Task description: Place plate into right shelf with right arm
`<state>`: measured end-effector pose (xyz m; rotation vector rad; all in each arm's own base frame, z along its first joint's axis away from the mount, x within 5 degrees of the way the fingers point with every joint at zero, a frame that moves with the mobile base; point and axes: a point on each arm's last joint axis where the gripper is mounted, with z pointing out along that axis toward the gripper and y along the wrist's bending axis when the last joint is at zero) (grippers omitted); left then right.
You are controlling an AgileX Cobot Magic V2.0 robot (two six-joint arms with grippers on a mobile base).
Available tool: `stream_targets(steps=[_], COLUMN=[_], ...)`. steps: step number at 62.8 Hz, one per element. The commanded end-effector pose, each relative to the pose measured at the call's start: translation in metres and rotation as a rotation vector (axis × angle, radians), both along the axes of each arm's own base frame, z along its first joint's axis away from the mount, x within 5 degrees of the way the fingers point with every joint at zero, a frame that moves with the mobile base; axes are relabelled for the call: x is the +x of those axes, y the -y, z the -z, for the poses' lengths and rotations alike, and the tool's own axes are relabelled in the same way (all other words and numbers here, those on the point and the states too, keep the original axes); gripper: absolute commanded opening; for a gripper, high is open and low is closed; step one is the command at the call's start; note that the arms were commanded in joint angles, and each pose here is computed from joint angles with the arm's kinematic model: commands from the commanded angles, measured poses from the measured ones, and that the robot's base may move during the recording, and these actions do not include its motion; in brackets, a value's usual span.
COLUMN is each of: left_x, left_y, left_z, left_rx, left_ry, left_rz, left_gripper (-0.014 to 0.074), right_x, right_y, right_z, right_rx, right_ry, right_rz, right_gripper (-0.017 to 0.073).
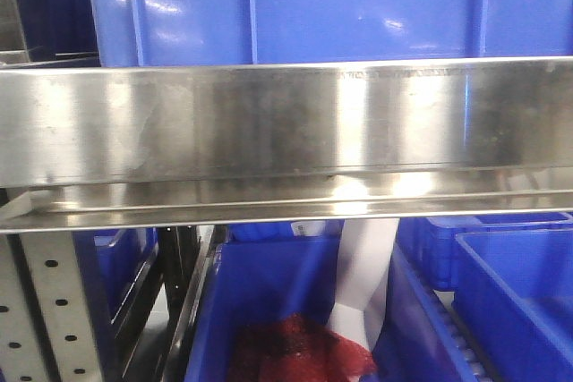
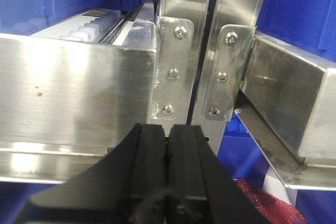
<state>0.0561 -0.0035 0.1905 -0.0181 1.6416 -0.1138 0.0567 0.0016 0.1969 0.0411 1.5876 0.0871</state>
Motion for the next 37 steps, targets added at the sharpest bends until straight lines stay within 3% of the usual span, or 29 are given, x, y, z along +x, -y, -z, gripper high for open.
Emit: stream_targets(steps=[1,37], left_x=[0.0003,0.0003], left_y=[0.0005,0.0005], left_z=[-0.0045,-0.0045], left_rx=[-0.013,-0.013], left_ry=[0.077,0.077], left_rz=[0.007,0.007], left_gripper=[-0.0047,-0.0047], right_x=[-0.0015,-0.0015], right_y=[0.0001,0.0001], right_z=[-0.0095,-0.0095], right_rx=[-0.008,-0.008], right_ry=[0.098,0.098], right_rz=[0.002,0.002], right_gripper=[0.0055,0.0055])
